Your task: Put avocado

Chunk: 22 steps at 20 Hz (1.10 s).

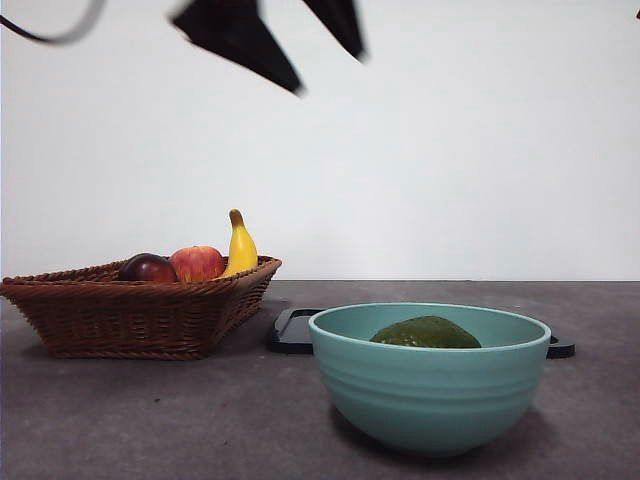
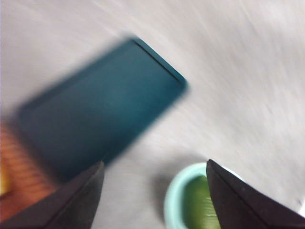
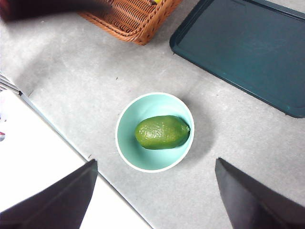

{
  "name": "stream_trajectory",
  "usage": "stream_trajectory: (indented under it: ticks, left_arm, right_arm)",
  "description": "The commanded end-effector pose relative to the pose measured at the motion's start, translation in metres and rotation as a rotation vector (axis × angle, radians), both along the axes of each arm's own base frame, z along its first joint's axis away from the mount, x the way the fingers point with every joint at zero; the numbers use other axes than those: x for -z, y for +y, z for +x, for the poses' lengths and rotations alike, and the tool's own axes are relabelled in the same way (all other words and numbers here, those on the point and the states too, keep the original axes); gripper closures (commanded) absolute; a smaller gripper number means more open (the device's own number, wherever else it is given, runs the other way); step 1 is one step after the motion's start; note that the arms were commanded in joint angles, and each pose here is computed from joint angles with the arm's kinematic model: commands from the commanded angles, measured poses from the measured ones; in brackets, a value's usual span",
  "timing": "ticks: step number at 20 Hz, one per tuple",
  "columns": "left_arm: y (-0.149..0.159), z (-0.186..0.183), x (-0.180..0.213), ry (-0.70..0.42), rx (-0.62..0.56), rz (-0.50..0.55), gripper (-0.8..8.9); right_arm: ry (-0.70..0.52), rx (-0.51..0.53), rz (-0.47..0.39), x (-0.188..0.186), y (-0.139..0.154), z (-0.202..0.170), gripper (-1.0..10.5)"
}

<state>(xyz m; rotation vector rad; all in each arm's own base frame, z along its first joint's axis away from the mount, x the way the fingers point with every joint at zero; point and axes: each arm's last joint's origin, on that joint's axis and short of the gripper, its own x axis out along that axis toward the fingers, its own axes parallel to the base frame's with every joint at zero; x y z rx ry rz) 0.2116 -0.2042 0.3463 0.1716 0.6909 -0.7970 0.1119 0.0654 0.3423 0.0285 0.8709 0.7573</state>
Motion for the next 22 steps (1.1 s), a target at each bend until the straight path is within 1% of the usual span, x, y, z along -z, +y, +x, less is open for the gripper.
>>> stream_trajectory:
  ticks: [1,3,4,7,8,9,11,13,18,20,22]
  left_arm:
    - [0.024,-0.004,-0.016,-0.008,-0.05,-0.022,4.71]
    - [0.048,-0.011,-0.018,-0.002,-0.094,-0.017,4.71]
    - [0.057,-0.017,-0.015,0.007,-0.095,-0.031,4.71]
    - [0.079,-0.039,0.005,0.059,-0.057,-0.062,4.71]
    - [0.083,-0.048,0.014,0.094,-0.022,-0.074,4.71]
    - [0.086,-0.056,0.023,0.14,0.03,-0.095,4.71]
    - [0.092,-0.07,0.039,0.222,0.094,-0.106,4.72]
    - [0.095,-0.078,0.049,0.271,0.103,-0.082,4.72]
    - [0.096,-0.081,0.049,0.267,0.106,-0.084,4.72]
    - [0.096,-0.081,0.049,0.268,0.106,-0.084,4.72]
    - [0.096,-0.081,0.049,0.268,0.106,-0.084,4.72]
  right_arm:
    - [-0.017,0.004,0.01,-0.005,0.001,0.001,5.5]
    - [-0.017,0.004,0.01,-0.005,0.001,0.001,5.5]
    - [-0.021,0.009,0.006,-0.005,0.001,0.001,5.5]
    - [-0.03,0.019,-0.001,-0.006,0.001,0.002,5.5]
    - [-0.03,0.019,-0.002,-0.005,0.001,0.002,5.5]
    - [-0.025,0.019,-0.003,-0.005,0.001,0.003,5.5]
    - [-0.012,0.019,-0.008,-0.003,0.003,0.006,5.5]
    - [0.013,0.018,-0.021,0.0,0.005,0.011,5.5]
    - [0.106,0.017,-0.069,0.014,0.014,0.029,5.5]
    - [0.15,0.016,-0.091,0.022,0.019,0.04,5.7]
    - [0.193,0.014,-0.128,0.032,0.026,0.052,5.7]
